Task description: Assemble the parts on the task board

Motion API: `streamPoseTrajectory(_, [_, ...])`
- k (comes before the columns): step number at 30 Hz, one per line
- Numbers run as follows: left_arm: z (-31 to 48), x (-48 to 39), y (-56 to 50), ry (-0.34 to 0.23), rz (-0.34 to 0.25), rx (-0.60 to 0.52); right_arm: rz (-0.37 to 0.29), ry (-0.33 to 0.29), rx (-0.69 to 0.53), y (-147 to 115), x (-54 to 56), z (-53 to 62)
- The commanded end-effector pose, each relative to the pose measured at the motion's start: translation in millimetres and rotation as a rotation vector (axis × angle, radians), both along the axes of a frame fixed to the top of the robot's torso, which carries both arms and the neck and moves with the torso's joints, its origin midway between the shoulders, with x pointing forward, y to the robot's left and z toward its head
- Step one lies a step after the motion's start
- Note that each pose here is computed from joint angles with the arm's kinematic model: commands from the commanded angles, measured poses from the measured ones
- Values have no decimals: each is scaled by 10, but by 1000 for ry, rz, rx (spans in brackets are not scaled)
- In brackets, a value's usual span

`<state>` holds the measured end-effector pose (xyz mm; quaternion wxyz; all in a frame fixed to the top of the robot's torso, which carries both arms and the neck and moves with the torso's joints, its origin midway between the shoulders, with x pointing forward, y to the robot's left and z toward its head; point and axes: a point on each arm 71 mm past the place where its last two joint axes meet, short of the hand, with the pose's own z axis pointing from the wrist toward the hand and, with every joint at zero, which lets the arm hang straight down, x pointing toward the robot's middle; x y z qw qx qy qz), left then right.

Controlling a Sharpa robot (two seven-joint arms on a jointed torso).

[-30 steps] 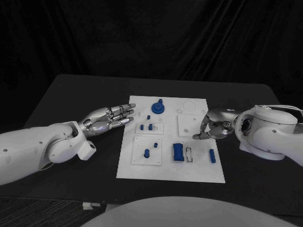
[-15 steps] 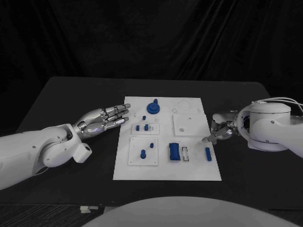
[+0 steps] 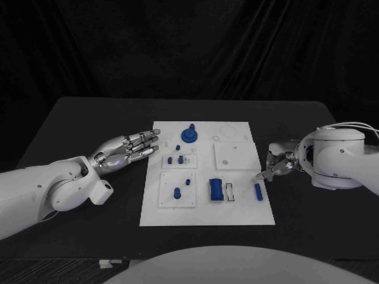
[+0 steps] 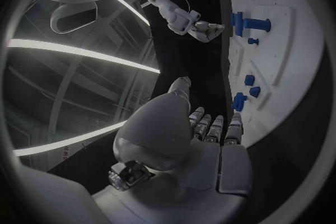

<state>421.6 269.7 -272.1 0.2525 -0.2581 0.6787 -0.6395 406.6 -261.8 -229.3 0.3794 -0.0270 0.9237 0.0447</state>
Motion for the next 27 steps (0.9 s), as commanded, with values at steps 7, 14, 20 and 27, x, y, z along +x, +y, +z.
streamPoseTrajectory(7, [12,-1,-19,-10,-1,-22,-33,21,10,30,-60,-135])
streamPoseTrajectory(14, [8,-2,-23,-5,-6,-21,-43,39,19,48,-90,-236])
streamPoseTrajectory(20, [5,-3,-28,-2,-9,-21,-44,56,16,54,-112,-310])
streamPoseTrajectory(27, [3,-4,-34,1,-12,-21,-13,78,-25,63,-129,-372])
